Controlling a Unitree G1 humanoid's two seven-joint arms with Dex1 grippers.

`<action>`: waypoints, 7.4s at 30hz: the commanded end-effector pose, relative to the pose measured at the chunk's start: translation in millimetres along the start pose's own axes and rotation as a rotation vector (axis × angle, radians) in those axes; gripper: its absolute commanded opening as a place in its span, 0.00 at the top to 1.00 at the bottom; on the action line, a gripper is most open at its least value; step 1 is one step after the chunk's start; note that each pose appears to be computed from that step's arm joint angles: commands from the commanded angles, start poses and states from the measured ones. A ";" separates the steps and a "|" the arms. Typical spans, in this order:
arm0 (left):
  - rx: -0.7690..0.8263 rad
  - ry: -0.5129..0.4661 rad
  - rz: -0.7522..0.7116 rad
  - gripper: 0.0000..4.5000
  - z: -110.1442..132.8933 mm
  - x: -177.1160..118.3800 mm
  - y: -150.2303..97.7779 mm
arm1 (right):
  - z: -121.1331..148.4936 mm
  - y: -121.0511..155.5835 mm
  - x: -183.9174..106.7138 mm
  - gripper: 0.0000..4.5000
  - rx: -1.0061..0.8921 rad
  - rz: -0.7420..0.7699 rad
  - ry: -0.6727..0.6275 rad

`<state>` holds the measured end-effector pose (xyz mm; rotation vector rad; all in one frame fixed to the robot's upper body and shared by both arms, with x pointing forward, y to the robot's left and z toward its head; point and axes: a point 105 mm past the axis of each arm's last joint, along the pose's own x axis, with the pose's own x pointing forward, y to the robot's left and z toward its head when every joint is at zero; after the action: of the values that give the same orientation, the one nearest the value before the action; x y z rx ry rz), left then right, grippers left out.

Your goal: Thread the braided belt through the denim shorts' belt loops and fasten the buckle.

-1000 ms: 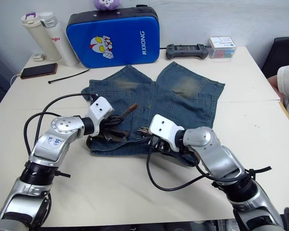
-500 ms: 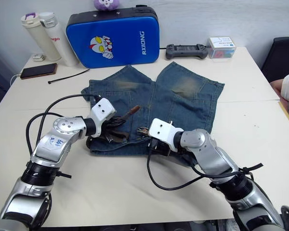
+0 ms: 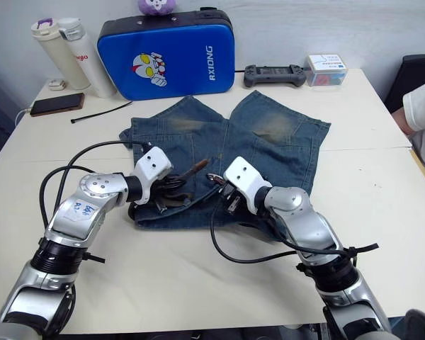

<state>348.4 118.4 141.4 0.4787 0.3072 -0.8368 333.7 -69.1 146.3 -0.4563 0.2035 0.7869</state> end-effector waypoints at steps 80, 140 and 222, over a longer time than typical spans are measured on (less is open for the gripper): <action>-0.092 -0.091 -0.069 1.00 40.1 37.6 -36.5 | 37.7 30.7 -4.9 1.00 0.007 0.075 -0.139; -0.071 -0.180 -0.280 0.01 44.9 -39.5 -13.8 | 70.8 -80.9 -73.6 1.00 -1.088 0.207 -0.060; -0.051 -0.459 -0.105 0.99 129.3 34.0 -28.7 | 100.1 -86.1 -76.8 1.00 -0.797 0.179 -0.075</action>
<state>359.6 13.2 209.5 0.2301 -0.0060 -1.0140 351.6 -128.5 268.7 -1.1901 -0.0621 1.0661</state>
